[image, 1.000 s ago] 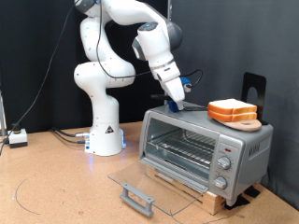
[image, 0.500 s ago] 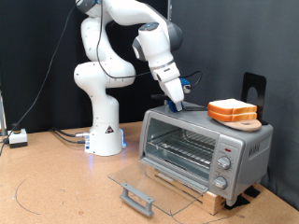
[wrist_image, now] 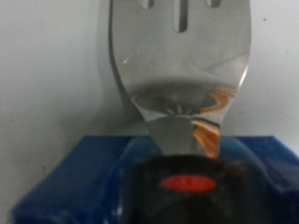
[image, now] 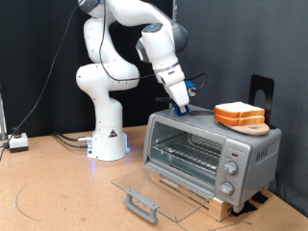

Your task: Make a piece of toast with the oven

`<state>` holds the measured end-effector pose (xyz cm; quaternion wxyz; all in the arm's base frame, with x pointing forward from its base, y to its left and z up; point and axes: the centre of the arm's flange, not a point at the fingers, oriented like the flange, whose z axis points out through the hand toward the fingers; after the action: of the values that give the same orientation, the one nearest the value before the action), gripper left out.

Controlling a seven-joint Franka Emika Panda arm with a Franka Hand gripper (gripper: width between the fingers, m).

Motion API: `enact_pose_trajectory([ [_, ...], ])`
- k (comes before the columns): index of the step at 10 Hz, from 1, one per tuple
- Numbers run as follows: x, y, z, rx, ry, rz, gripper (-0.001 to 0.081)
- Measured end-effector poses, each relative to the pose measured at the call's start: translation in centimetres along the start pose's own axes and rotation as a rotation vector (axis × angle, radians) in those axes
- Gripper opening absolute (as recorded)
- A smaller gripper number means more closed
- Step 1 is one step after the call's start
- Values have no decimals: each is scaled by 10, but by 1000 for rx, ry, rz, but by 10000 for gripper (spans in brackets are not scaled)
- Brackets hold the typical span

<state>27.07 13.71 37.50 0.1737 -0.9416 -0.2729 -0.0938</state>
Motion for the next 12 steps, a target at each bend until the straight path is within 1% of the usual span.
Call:
enact_pose_trajectory([
  [2,0,1,-5,28,13,8,396],
  [3,2,0,-13,60,39,22,396],
  [5,5,-1,-44,141,110,34,396],
  [6,2,-3,-54,164,130,31,396],
  [8,9,-2,-59,146,132,19,396],
  [10,7,21,-74,111,184,38,396],
  [11,5,34,-82,78,197,60,396],
  [12,1,47,-89,43,193,80,396],
])
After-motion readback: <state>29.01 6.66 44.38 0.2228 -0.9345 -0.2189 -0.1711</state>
